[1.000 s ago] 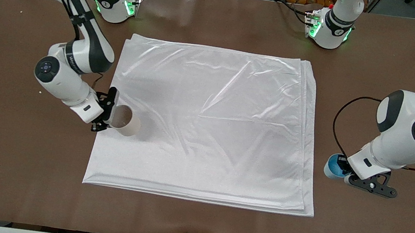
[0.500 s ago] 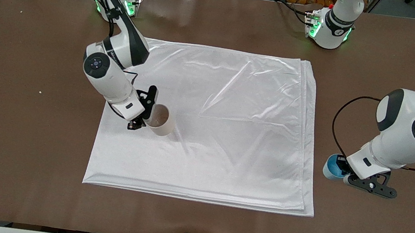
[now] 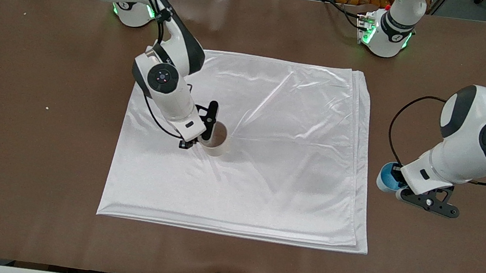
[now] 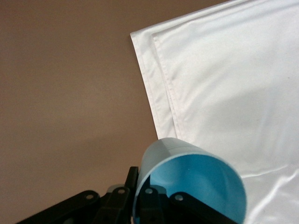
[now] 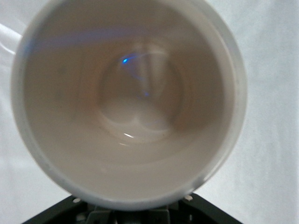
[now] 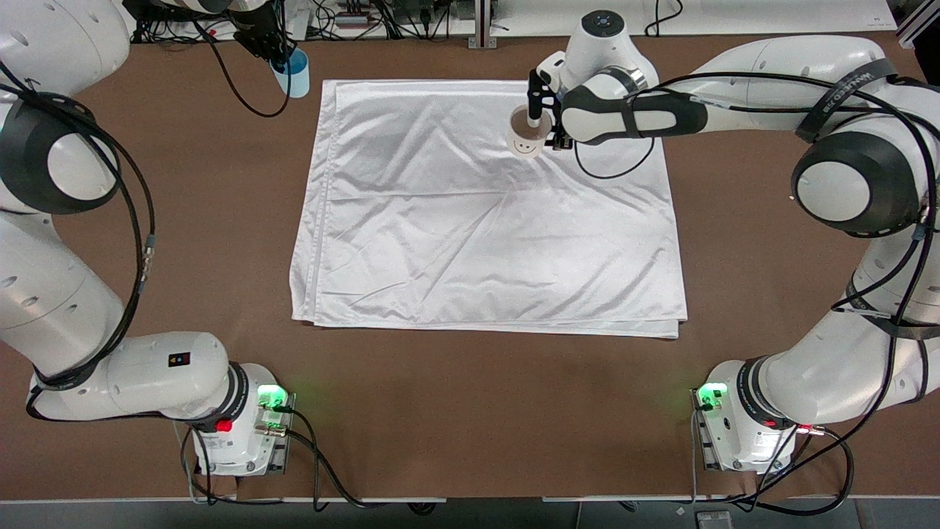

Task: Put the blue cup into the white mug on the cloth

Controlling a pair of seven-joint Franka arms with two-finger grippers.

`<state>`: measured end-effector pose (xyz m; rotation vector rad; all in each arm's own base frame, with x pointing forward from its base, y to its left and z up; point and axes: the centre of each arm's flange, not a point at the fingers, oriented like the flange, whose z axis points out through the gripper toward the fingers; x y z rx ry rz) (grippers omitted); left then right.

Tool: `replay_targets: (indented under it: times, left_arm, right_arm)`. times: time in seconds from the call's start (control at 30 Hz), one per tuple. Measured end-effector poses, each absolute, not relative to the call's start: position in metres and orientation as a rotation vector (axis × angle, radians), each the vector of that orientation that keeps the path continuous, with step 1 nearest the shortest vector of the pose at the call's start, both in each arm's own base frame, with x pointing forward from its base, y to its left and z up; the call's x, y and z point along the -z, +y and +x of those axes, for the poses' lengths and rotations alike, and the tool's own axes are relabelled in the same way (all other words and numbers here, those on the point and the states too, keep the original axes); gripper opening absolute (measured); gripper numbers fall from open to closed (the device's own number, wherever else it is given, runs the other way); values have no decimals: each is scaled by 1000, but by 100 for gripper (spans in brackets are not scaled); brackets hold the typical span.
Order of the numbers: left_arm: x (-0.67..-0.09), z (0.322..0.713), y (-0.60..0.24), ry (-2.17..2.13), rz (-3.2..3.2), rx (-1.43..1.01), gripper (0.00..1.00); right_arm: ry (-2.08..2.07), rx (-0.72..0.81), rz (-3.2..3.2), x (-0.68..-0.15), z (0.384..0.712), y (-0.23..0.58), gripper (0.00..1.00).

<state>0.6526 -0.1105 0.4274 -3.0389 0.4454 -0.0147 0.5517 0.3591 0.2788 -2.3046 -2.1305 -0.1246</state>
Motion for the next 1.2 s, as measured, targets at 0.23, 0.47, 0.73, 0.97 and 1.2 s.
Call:
replay_targets:
  times: [0.23,0.47,0.73,0.97,1.2]
  left_arm:
    - [-433,649,-127,417,-3052,31,5]
    - [-455,655,-137,389,-3063,105,5]
    - [-455,657,-135,371,-3066,108,5]
    - [-454,659,-127,343,-3069,103,5]
    - [-453,657,-126,338,-3068,81,5]
  right_arm:
    - [-2110,86,-2309,-252,535,397,19]
    - [-2116,42,-2299,-232,532,402,19]
    - [-2136,-5,-2329,-224,524,410,19]
    - [-2153,-32,-2344,-218,509,426,19]
    - [-2179,-44,-2342,-212,508,425,19]
